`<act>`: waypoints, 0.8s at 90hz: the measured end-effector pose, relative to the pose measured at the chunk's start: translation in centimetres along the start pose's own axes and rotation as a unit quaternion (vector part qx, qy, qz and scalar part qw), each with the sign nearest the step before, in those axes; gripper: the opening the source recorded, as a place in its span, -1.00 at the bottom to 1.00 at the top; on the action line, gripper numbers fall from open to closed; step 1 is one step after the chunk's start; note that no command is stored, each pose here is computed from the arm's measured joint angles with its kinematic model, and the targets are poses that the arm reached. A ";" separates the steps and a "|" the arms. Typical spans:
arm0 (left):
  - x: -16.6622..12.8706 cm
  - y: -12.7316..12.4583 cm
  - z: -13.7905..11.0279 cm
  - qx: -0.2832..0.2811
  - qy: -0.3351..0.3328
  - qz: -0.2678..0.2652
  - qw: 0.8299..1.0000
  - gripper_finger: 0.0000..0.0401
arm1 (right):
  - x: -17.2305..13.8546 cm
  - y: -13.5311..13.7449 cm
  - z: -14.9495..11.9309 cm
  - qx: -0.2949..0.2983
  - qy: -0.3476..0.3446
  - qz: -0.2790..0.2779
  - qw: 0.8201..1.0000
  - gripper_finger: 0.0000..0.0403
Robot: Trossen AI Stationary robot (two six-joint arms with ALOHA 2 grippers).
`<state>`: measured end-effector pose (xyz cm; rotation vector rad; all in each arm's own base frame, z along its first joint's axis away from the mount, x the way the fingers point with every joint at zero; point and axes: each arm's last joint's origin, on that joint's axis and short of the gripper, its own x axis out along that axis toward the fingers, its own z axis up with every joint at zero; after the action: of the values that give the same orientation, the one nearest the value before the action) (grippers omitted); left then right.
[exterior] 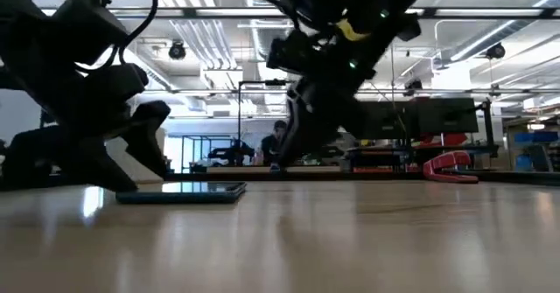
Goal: Apply microfiber cloth
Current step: Spray the blue tablet with the orange spray bottle
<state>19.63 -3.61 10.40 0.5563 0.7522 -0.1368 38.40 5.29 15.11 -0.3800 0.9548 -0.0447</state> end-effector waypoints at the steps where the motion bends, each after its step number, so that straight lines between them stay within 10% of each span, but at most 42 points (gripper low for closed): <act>1: 0.1 0.0 0.0 0.005 -0.001 0.000 1.000 0.10 | 0.1 0.1 0.0 -0.003 0.000 -0.003 1.000 -0.15; 72: 3.8 0.3 2.8 0.246 0.000 0.023 0.969 -0.14 | 2.9 2.0 0.0 -0.171 0.015 -0.058 0.983 -0.09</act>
<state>24.17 -4.53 9.61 1.0448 0.7056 -0.2846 39.80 6.58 12.10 -0.7548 0.9712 0.0079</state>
